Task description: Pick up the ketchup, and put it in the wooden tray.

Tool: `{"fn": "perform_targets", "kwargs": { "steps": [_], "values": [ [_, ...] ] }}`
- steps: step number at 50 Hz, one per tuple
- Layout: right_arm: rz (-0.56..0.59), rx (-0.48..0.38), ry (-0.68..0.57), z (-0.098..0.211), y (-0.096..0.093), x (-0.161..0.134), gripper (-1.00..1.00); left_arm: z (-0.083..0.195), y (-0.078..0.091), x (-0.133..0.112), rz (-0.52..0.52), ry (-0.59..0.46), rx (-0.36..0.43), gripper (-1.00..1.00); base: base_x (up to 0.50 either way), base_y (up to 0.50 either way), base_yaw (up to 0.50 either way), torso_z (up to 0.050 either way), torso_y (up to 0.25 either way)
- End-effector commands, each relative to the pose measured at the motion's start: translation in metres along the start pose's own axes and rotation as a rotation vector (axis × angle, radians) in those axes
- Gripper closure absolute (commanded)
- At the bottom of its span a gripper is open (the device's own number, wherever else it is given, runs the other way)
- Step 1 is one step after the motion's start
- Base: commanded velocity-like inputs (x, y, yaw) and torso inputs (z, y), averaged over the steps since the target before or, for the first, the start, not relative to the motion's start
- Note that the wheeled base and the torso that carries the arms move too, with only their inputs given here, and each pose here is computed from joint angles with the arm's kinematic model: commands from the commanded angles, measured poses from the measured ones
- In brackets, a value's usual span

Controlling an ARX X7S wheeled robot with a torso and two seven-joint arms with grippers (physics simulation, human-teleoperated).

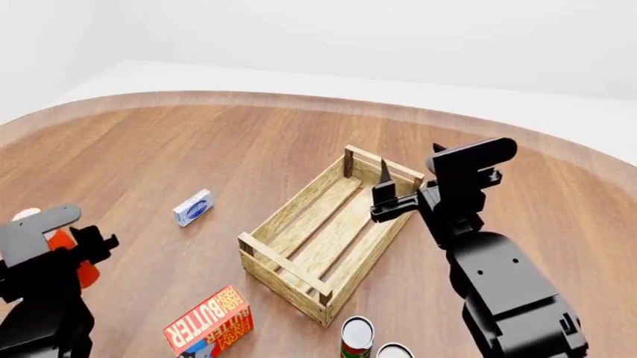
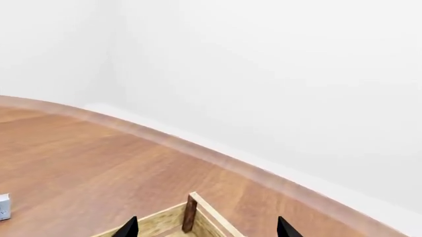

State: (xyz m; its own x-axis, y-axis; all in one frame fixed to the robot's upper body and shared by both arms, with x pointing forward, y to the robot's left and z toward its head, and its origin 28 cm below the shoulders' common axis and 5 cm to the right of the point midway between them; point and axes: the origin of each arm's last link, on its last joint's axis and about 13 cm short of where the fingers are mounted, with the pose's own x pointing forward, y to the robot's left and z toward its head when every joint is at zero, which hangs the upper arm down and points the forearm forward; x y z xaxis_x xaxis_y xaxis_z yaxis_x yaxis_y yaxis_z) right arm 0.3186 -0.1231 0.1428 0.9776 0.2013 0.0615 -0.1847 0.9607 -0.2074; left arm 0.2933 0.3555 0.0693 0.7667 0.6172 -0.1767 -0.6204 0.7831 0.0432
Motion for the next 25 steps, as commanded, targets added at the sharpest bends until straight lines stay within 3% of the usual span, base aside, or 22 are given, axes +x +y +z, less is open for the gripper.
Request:
{"fn": "perform_targets", "kwargs": {
  "steps": [1, 16, 25],
  "values": [
    [-0.047, 0.002, -0.016, 0.009, -0.009, -0.003, -1.00, 0.066, -0.042, 0.002, -0.203, -0.159, 0.015, 1.00, 0.00, 0.00, 0.00, 0.000, 0.000],
    [-0.132, -0.008, -0.019, 0.022, -0.026, -0.016, -1.00, 0.109, -0.119, 0.010, -0.498, -0.224, 0.144, 1.00, 0.00, 0.00, 0.00, 0.000, 0.000],
    [-0.165, -0.015, -0.023, 0.028, -0.031, -0.023, -1.00, 0.125, -0.162, 0.000, -0.655, -0.217, 0.137, 1.00, 0.00, 0.00, 0.00, 0.000, 0.001]
  ]
}}
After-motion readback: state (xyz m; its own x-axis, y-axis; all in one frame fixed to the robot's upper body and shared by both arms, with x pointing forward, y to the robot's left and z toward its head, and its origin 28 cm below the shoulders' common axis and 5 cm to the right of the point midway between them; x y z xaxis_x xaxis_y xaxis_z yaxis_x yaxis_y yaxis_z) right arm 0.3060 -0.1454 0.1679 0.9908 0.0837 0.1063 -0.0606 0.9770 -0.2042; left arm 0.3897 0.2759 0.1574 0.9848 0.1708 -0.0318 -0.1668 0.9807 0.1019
